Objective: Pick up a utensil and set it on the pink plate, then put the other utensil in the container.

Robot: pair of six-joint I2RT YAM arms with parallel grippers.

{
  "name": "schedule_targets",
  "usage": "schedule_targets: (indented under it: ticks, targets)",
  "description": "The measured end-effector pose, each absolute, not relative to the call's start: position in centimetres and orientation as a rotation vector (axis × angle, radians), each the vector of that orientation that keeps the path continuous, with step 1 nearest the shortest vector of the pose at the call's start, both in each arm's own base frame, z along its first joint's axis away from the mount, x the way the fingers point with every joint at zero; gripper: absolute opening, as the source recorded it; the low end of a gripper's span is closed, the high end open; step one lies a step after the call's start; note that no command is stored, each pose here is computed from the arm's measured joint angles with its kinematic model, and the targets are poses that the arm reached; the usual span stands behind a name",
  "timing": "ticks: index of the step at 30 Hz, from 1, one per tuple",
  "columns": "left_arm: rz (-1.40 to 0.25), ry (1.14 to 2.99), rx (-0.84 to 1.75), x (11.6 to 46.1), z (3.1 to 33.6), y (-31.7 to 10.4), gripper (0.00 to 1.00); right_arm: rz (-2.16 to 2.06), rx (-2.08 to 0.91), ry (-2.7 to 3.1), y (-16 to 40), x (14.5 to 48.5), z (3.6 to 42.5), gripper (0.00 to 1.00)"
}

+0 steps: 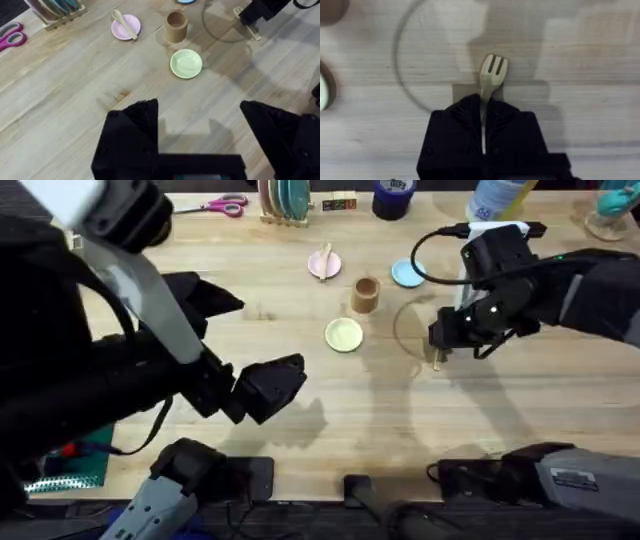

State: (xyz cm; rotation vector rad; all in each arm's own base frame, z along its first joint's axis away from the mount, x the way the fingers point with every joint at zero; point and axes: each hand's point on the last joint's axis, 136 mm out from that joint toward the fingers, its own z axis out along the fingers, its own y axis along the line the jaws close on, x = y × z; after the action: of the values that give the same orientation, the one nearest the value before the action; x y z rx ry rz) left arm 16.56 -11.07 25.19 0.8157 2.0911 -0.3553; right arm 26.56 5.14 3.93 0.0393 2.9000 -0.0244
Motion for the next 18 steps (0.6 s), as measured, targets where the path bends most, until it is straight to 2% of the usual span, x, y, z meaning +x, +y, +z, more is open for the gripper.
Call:
schedule_targets:
  ticks: [7,18]
  targets:
    - [-0.355,2.091,0.816,16.6,25.2,-11.1,0.995,-0.011,0.005,2.876,5.7,28.2,6.2,0.032]
    - [-0.355,2.091,0.816,16.6,25.2,-11.1,0.995,0.09,-0.314,2.707,8.0,31.8,12.3,0.032]
